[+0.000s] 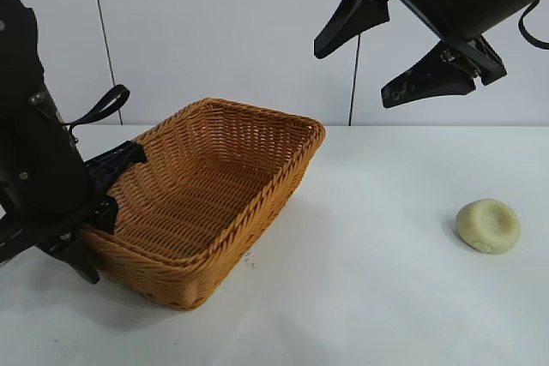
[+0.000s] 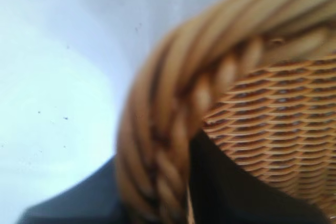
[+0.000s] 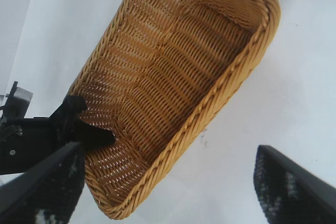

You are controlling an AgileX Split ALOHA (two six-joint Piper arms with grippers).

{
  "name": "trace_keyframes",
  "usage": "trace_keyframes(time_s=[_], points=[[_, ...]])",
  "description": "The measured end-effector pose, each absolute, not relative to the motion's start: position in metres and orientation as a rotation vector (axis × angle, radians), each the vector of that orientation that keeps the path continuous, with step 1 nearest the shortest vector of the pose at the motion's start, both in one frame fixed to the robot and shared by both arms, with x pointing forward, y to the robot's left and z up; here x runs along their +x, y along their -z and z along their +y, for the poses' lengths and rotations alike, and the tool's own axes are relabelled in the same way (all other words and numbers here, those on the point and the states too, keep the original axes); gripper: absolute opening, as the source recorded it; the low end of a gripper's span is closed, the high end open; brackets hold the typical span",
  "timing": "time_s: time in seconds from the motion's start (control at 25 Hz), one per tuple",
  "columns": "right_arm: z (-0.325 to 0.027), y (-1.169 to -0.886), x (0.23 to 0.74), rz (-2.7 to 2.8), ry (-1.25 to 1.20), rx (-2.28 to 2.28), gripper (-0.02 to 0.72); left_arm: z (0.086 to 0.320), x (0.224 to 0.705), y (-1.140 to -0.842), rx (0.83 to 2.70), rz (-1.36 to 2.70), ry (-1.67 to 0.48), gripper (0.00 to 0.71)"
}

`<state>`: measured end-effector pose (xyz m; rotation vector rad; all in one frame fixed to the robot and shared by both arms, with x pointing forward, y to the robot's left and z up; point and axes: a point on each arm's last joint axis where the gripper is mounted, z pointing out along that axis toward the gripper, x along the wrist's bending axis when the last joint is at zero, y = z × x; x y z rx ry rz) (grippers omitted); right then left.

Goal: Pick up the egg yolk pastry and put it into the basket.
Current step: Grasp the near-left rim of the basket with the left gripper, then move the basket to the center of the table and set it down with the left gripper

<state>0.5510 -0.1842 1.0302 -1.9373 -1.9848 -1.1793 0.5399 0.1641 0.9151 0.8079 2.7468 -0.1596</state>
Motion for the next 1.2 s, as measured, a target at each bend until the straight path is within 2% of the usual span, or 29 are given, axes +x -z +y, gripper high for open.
trace_keyframes(time_s=[0.16,0.36,0.56,0.76,1.2], points=[[-0.184,-1.03,0.551,-1.985,1.179,-1.937,0.627,0.182,0.557,-0.937,0.909,2.689,0.189,0.088],[-0.184,-1.03,0.551,-1.985,1.176,-1.934,0.627,0.203,0.581,-0.952,1.185,2.527,0.25,0.088],[-0.183,-1.03,0.55,-1.985,1.164,-1.922,0.627,0.198,0.6,-0.946,1.558,2.384,0.3,0.087],[-0.183,-1.03,0.549,-1.989,1.156,-1.916,0.627,0.191,0.621,-0.945,1.788,2.24,0.335,0.088],[-0.183,-1.03,0.549,-1.989,1.156,-1.916,0.627,0.189,0.63,-0.923,1.912,2.184,0.368,0.088]])
